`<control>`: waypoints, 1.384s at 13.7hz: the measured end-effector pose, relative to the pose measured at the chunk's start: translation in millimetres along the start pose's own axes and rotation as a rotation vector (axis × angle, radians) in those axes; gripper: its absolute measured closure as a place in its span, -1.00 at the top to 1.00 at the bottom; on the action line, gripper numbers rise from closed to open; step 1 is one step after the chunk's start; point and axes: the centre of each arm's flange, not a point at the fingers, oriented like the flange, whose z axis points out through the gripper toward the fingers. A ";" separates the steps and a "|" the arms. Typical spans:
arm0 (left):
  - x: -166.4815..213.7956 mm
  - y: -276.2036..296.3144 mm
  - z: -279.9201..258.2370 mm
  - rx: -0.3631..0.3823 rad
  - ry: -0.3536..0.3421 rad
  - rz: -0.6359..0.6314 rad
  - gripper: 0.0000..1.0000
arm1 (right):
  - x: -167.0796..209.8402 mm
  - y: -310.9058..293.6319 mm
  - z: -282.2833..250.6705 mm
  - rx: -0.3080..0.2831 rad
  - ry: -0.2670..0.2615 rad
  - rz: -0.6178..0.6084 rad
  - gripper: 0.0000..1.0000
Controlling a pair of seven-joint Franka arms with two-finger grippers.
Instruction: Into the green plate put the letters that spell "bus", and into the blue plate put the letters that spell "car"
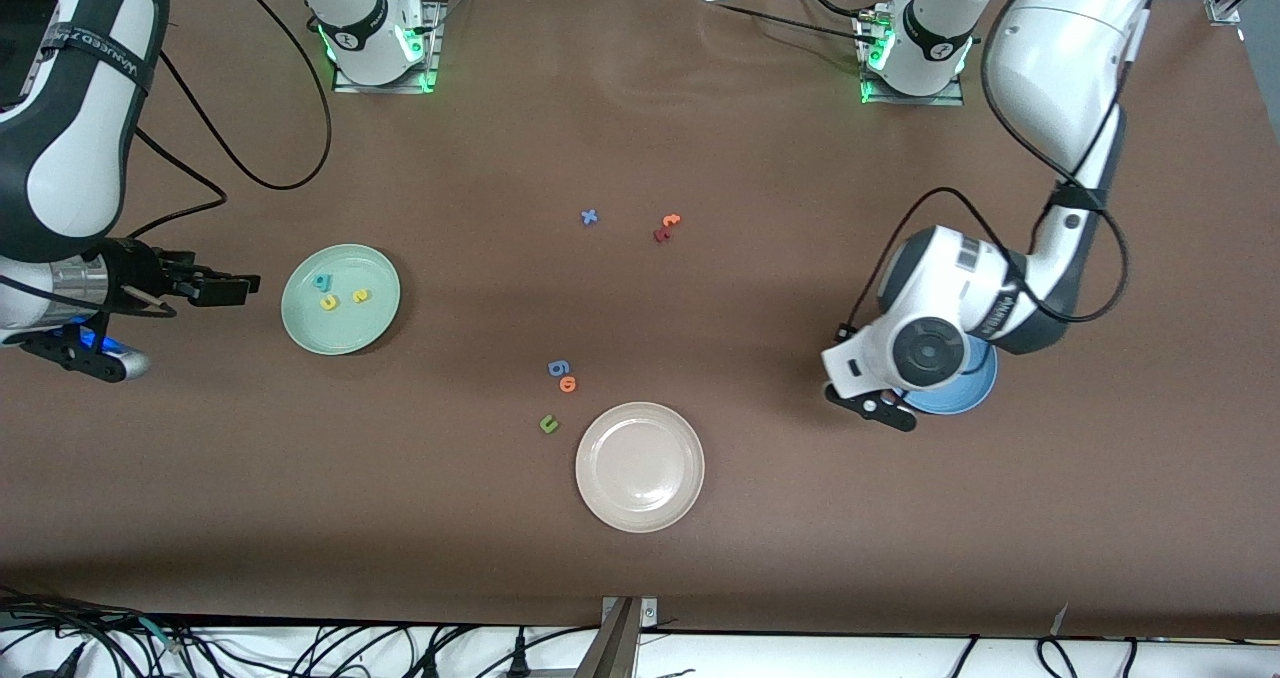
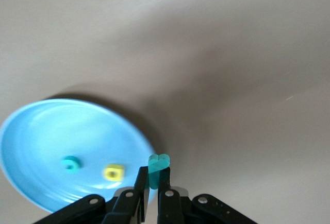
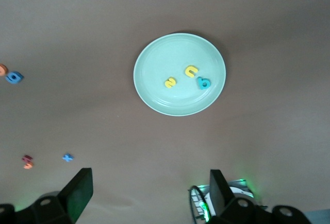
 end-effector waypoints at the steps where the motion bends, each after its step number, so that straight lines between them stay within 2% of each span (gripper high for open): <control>1: -4.2 -17.2 4.9 0.009 -0.009 0.037 -0.78 | -0.5 -0.4 -2.1 -0.013 0.007 -0.020 1.00; 5: -19.1 -61.9 23.8 -0.016 -0.038 0.151 -0.78 | -14.1 -2.1 -28.2 -0.059 0.096 -0.105 1.00; 8: -24.6 -75.3 30.4 -0.030 -0.046 0.220 -0.67 | -20.8 -2.9 -42.5 -0.049 0.200 -0.132 1.00; 10: -24.2 -74.1 28.6 -0.030 -0.042 0.254 -0.40 | -24.6 -1.1 -41.6 -0.028 0.259 -0.142 1.00; 14: -31.3 -79.1 -4.2 -0.014 -0.025 0.249 0.38 | -32.5 2.3 -35.4 -0.025 0.341 -0.161 1.00; 17: -53.0 -88.1 -52.7 0.008 -0.007 0.224 0.98 | -36.5 7.4 -33.6 -0.031 0.367 -0.194 1.00; 19: -74.4 -92.5 -83.3 0.013 -0.022 0.200 1.00 | -38.1 6.8 -35.3 -0.052 0.375 -0.200 1.00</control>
